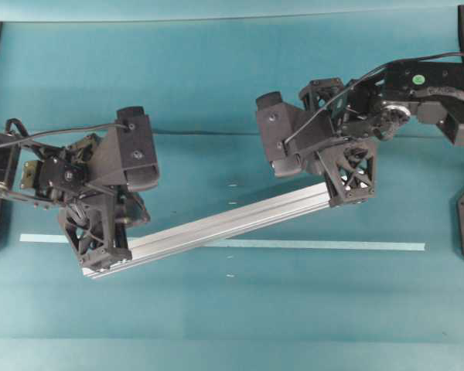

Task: Lift the metal rail with both hands.
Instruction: 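Lower both open grippers over the rail ends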

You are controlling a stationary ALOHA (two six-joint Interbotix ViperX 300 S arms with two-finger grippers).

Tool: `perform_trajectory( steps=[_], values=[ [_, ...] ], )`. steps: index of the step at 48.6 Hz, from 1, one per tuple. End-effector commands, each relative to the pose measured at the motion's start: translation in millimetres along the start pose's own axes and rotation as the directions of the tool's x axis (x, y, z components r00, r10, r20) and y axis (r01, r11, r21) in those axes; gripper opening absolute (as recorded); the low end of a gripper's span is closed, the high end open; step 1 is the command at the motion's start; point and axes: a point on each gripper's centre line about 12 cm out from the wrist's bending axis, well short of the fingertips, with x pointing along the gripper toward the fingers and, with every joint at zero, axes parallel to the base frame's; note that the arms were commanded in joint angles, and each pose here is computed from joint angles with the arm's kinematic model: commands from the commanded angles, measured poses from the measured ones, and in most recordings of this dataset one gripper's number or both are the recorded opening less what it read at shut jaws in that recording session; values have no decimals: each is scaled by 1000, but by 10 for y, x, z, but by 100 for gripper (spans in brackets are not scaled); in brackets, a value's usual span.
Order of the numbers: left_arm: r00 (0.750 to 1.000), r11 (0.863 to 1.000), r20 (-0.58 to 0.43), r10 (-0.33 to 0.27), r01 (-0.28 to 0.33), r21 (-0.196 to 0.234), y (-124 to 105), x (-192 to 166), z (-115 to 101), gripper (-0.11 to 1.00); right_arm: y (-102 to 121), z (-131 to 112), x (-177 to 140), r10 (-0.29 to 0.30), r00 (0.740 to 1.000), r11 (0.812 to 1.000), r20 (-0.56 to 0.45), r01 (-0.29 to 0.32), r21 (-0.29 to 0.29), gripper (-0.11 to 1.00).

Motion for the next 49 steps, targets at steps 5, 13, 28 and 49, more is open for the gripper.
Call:
perform_trajectory(
  steps=[5,13,28,49],
  values=[
    [1000,1000,-12,3,-3,-5,6,27,-58,70,22,10,51,0,1000,1000,-1,0,-8,74],
    [1000,999,-25,6,-7,-35,18,72,-96,100,48,-7,95,-4,1000,1000,0,4,-19,99],
    [1000,999,-30,-6,5,-50,-16,242,-198,99,141,-126,251,-13,999,997,-35,10,-74,98],
    [997,997,-79,8,-14,-78,18,583,-382,99,222,-322,529,-12,999,997,-44,9,-74,98]
  ],
)
